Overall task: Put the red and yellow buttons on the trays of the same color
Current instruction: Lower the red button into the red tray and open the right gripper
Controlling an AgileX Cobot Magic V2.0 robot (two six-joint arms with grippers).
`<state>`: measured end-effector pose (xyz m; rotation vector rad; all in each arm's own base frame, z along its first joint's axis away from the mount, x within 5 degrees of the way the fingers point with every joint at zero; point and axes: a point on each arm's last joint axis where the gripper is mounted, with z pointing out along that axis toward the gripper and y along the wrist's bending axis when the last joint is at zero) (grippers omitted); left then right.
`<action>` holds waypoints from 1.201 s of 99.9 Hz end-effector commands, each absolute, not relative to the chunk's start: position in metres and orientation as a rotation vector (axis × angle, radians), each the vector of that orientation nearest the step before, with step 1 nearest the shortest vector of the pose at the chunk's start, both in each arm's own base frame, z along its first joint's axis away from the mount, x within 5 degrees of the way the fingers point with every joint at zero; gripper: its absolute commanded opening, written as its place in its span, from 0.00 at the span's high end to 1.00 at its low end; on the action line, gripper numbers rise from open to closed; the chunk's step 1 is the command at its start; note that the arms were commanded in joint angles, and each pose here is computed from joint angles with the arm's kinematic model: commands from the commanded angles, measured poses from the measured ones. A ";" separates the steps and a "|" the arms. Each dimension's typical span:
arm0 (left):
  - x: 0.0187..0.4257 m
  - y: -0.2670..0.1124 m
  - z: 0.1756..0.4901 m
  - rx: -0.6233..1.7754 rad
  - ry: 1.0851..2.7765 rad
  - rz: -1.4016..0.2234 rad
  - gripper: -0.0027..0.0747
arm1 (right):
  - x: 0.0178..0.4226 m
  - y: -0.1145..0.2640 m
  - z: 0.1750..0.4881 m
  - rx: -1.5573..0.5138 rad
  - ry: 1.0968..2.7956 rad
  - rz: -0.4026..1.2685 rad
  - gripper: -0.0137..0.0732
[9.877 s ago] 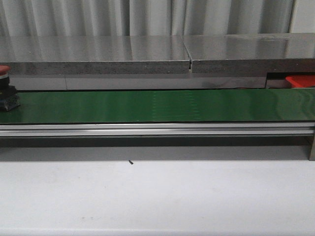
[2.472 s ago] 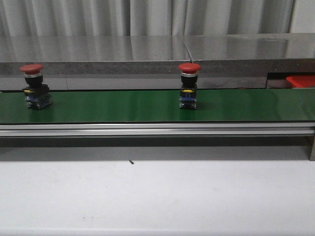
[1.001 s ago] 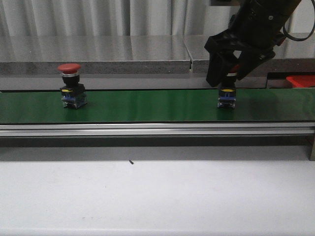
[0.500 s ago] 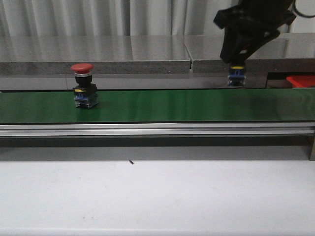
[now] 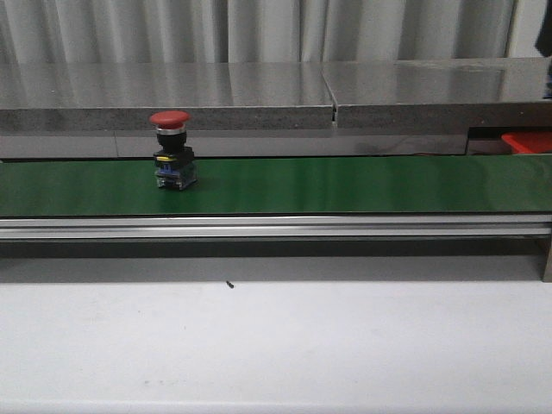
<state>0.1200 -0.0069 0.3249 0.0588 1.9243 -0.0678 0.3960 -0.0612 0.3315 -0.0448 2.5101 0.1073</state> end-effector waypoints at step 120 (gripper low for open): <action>0.122 -0.007 0.340 0.041 1.824 -0.078 0.99 | 0.480 -0.160 0.261 0.212 2.377 0.002 0.62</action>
